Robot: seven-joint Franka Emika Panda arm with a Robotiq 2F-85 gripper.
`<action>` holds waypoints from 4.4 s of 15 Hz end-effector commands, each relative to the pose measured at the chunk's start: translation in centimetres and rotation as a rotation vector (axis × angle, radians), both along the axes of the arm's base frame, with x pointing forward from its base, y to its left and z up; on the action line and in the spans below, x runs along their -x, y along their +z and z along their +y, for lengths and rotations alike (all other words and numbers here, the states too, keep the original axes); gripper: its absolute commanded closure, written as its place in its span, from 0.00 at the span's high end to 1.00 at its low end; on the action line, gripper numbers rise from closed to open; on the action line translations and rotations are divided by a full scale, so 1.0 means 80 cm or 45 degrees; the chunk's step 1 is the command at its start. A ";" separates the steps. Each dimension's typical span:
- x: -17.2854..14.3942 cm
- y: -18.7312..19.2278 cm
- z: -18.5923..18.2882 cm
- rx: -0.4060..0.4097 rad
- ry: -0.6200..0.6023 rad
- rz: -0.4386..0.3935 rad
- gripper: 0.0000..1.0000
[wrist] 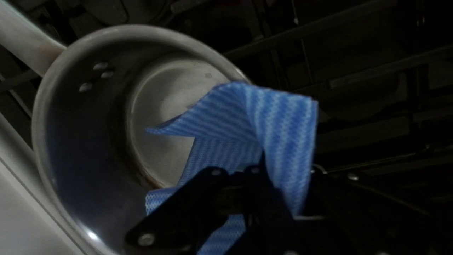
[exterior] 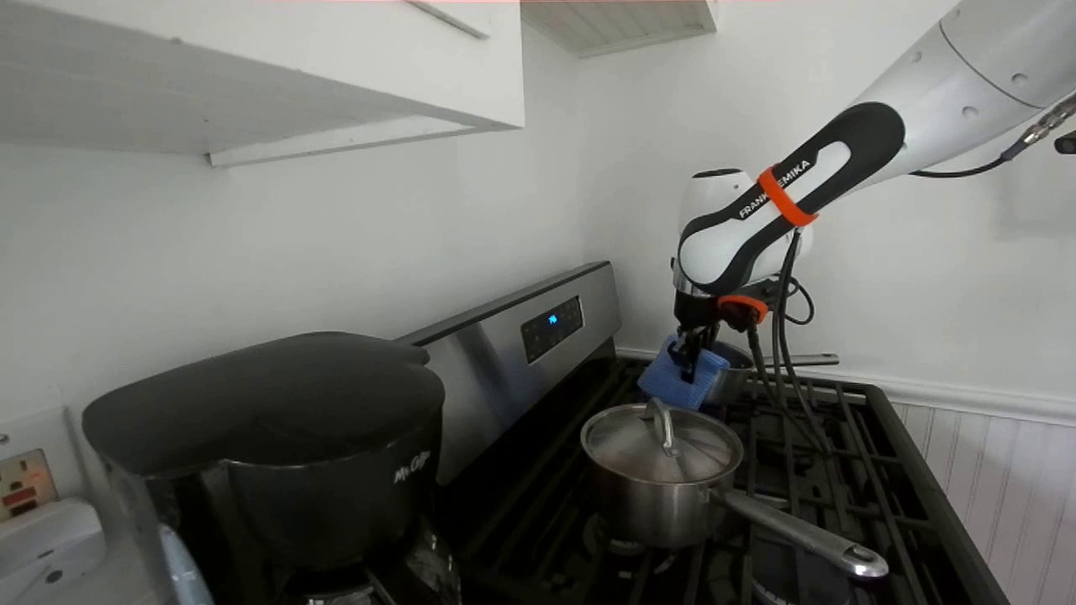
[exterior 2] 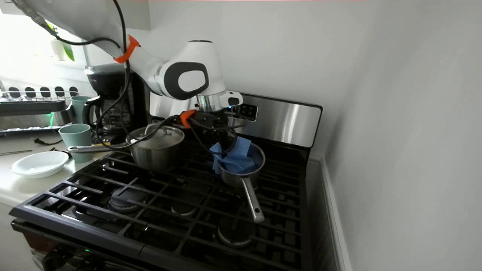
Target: Use the blue paper towel to move the right pot backwards
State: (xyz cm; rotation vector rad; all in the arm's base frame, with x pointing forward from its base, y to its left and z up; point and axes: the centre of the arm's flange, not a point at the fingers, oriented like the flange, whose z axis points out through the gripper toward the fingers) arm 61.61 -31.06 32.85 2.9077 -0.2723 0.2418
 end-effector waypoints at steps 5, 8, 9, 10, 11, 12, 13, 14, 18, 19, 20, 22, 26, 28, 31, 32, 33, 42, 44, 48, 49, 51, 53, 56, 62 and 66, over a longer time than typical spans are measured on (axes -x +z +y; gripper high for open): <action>-0.063 -0.011 -0.034 0.035 0.151 0.066 0.02; -0.071 -0.020 -0.038 0.039 0.190 0.092 0.02; -0.073 -0.023 -0.040 0.039 0.199 0.100 0.02; -0.075 -0.024 -0.042 0.040 0.206 0.105 0.02; -0.076 -0.026 -0.043 0.039 0.214 0.113 0.02; -0.078 -0.029 -0.044 0.038 0.220 0.122 0.02; -0.079 -0.030 -0.045 0.039 0.223 0.127 0.02; -0.079 -0.031 -0.046 0.037 0.225 0.135 0.02; -0.082 -0.030 -0.050 0.033 0.217 0.136 0.34; -0.083 -0.028 -0.050 0.034 0.219 0.132 0.40; -0.085 -0.024 -0.051 0.037 0.218 0.127 0.47; -0.085 -0.016 -0.050 0.043 0.220 0.111 0.61; -0.087 -0.003 -0.050 0.055 0.219 0.088 0.88; -0.087 0.001 -0.051 0.062 0.220 0.085 0.49; -0.086 0.007 -0.050 0.072 0.221 0.073 0.35; -0.085 0.011 -0.048 0.072 0.221 0.067 0.27; -0.084 0.013 -0.047 0.072 0.224 0.062 0.20; -0.086 0.028 -0.050 0.067 0.214 0.041 0.01; -0.086 0.027 -0.049 0.063 0.216 0.042 0.02; -0.088 0.017 -0.045 0.044 0.216 0.062 0.02; -0.089 0.013 -0.044 0.034 0.211 0.065 0.02; -0.089 0.006 -0.041 0.029 0.202 0.066 0.22; -0.089 0.000 -0.037 0.014 0.194 0.067 0.38; -0.089 -0.004 -0.035 0.008 0.197 0.072 0.11; -0.085 0.012 -0.038 0.027 0.182 0.045 0.34; -0.084 0.020 -0.038 0.030 0.171 0.033 0.61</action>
